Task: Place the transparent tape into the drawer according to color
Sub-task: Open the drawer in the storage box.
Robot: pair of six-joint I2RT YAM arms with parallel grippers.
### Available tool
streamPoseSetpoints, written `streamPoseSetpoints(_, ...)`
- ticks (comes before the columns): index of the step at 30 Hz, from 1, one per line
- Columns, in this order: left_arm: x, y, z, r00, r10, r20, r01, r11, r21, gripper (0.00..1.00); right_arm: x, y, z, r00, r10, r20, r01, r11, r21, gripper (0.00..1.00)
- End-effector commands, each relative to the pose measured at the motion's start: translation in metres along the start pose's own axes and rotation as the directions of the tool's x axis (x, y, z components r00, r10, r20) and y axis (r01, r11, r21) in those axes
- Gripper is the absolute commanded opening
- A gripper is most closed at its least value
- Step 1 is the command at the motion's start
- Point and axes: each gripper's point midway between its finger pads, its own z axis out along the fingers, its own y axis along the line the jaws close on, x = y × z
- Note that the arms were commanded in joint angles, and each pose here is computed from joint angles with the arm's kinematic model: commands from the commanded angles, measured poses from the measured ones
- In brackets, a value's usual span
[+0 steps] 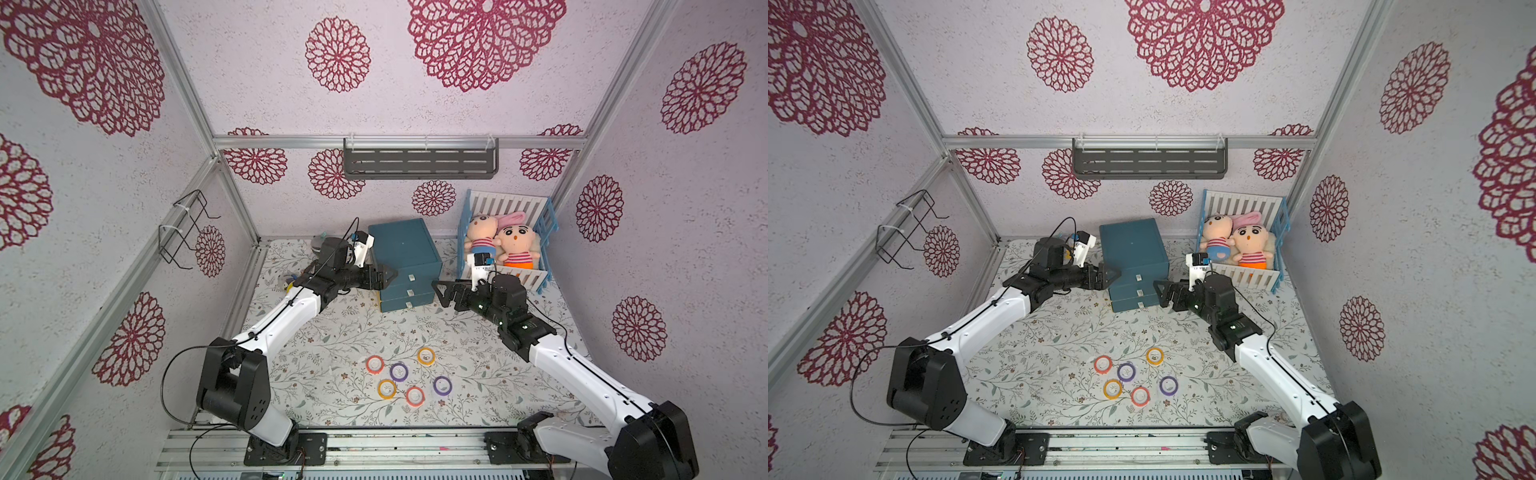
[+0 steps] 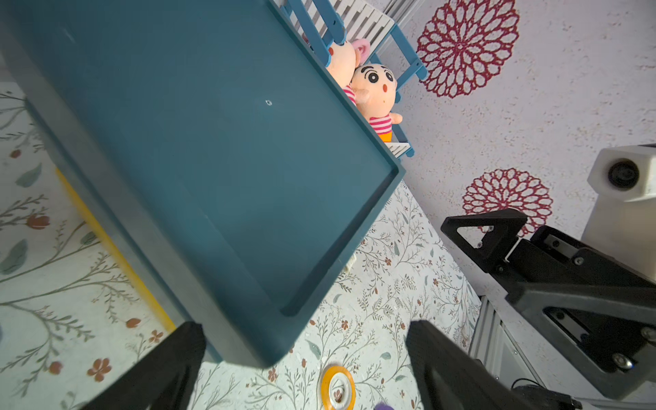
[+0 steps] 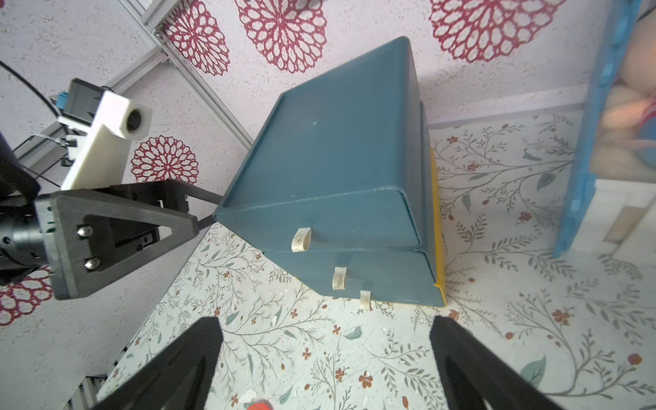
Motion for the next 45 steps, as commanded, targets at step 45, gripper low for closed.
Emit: streamPoseSetpoints(45, -0.023, 0.041, 0.008, 0.982, -0.185, -0.034, 0.182, 0.981, -0.072, 0.83, 0.030, 0.032, 0.074, 0.883, 0.470, 0.006, -0.464, 0.874, -0.143, 0.73)
